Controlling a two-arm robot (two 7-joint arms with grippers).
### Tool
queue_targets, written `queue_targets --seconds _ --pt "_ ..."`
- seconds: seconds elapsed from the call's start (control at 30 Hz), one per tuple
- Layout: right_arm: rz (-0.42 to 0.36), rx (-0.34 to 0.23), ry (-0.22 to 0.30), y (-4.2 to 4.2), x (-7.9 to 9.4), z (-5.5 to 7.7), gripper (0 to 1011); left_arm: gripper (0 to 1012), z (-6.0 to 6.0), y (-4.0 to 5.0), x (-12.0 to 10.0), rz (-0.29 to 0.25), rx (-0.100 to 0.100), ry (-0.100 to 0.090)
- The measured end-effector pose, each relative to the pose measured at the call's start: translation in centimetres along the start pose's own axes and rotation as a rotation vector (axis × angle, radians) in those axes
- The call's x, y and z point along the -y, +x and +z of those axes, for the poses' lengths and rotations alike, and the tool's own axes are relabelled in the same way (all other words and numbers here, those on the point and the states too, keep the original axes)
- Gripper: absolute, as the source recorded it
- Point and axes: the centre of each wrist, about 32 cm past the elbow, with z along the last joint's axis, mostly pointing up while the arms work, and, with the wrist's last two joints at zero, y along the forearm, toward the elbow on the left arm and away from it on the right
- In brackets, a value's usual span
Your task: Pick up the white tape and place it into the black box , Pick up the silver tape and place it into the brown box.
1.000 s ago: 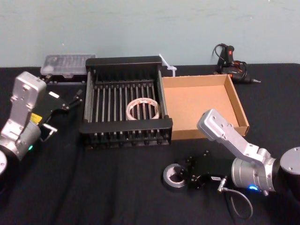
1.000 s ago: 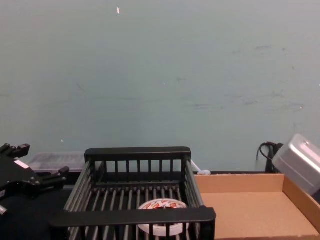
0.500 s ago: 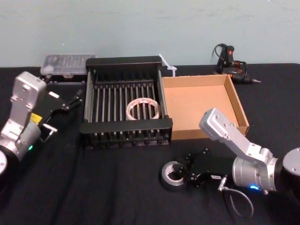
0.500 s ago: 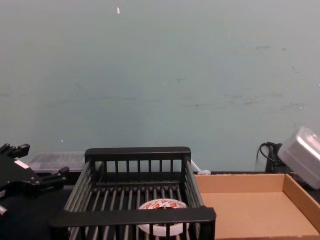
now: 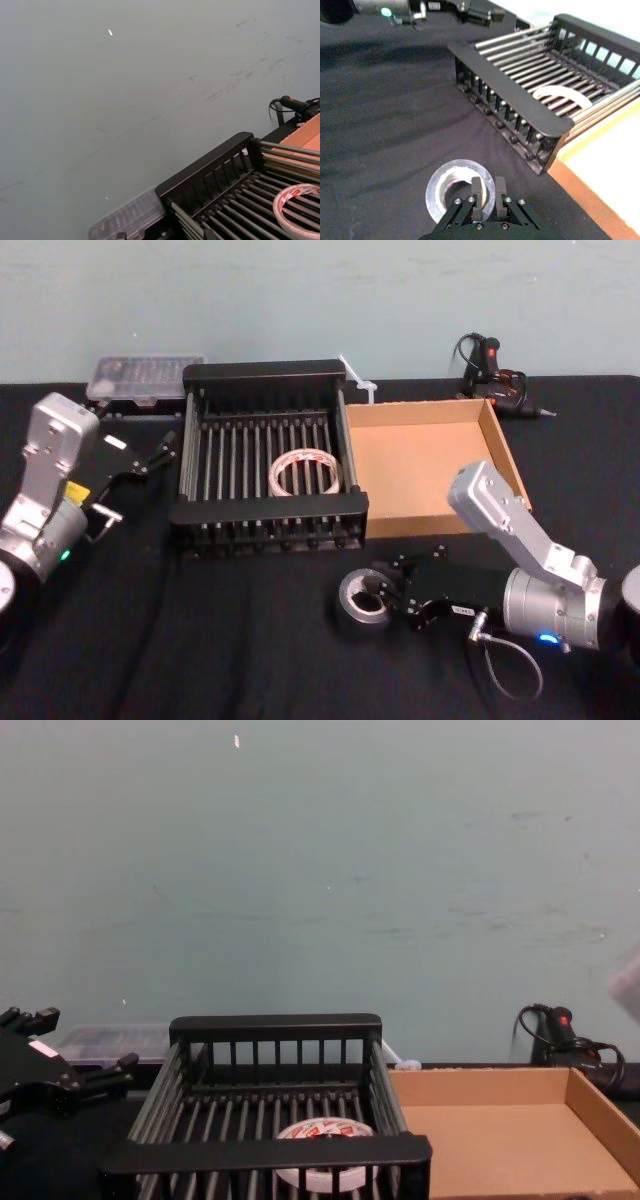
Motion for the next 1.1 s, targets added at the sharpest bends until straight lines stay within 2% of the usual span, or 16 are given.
queue_targets --seconds 0.3,0.53,0.9,1.1 --pt "-0.005 -0.025 0.098 -0.28 0.5 -0.4 162 1001 0.0 0.0 0.0 0.0 0.0 0.0" --pt "-0.027 -0.04 0.154 -0.48 0.82 -0.46 162 1001 0.0 0.0 0.0 0.0 0.0 0.0" --pt "-0.075 -0.059 0.205 -0.71 0.95 -0.29 162 1001 0.0 0.0 0.0 0.0 0.0 0.0" --pt "-0.118 -0.098 0.248 -0.62 0.86 -0.24 162 1001 0.0 0.0 0.0 0.0 0.0 0.0"
